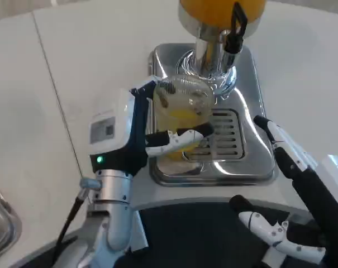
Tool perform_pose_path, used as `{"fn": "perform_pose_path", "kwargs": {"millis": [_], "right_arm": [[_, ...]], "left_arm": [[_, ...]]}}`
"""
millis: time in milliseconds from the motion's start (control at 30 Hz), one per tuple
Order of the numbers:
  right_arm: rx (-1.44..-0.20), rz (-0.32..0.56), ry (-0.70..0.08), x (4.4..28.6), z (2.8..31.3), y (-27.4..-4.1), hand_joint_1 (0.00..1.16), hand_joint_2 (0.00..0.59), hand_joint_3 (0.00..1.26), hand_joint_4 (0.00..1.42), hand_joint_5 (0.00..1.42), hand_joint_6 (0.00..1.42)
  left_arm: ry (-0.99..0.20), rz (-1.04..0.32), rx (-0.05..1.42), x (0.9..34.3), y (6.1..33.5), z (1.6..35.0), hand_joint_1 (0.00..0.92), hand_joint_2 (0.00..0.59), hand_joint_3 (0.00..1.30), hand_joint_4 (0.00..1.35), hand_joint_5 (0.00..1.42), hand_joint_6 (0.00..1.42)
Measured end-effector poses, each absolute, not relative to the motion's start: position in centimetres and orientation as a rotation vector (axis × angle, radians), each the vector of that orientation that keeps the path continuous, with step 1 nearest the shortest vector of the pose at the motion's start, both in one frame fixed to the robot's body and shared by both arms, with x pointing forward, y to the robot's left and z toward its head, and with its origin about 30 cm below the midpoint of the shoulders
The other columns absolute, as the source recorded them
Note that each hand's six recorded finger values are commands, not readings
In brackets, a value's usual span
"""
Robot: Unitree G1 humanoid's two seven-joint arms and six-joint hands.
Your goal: Grasp the cup under the faucet to collect the drink, then remove the cup.
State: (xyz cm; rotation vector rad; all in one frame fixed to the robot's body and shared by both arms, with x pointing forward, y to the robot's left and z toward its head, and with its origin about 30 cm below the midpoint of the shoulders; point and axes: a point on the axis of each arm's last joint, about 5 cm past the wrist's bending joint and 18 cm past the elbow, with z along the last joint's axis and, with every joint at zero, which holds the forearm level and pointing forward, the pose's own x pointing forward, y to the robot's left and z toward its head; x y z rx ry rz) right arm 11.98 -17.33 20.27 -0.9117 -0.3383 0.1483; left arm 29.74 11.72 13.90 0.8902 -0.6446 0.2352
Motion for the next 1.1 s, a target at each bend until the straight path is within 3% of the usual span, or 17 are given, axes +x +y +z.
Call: {"fn": "perform_pose_path", "kwargs": {"millis": [333, 500, 900, 1100], "right_arm": [[-0.958, 0.144, -0.357, 12.2, 20.5, -17.4, 0.47, 0.375, 0.0, 0.0, 0.04, 0.13], [-0.987, 0.146, -0.388, 12.4, 20.8, -17.3, 0.46, 0.374, 0.0, 0.0, 0.04, 0.12], [-1.046, 0.144, -0.373, 12.4, 20.6, -17.6, 0.43, 0.384, 0.0, 0.0, 0.0, 0.01], [-1.133, 0.168, -0.381, 12.4, 20.9, -17.8, 0.34, 0.437, 0.0, 0.0, 0.0, 0.0]], "left_arm": [[-0.632, 0.328, 0.943, 29.5, 15.7, 14.2, 0.763, 0.0, 1.13, 1.25, 1.42, 1.42], [-0.626, 0.33, 0.959, 29.1, 16.3, 13.8, 0.763, 0.0, 1.14, 1.25, 1.42, 1.42], [-0.657, 0.323, 0.968, 26.7, 18.9, 14.3, 0.763, 0.0, 1.14, 1.25, 1.42, 1.42], [-0.662, 0.317, 0.961, 24.6, 20.3, 14.5, 0.763, 0.0, 1.14, 1.25, 1.42, 1.42]]}}
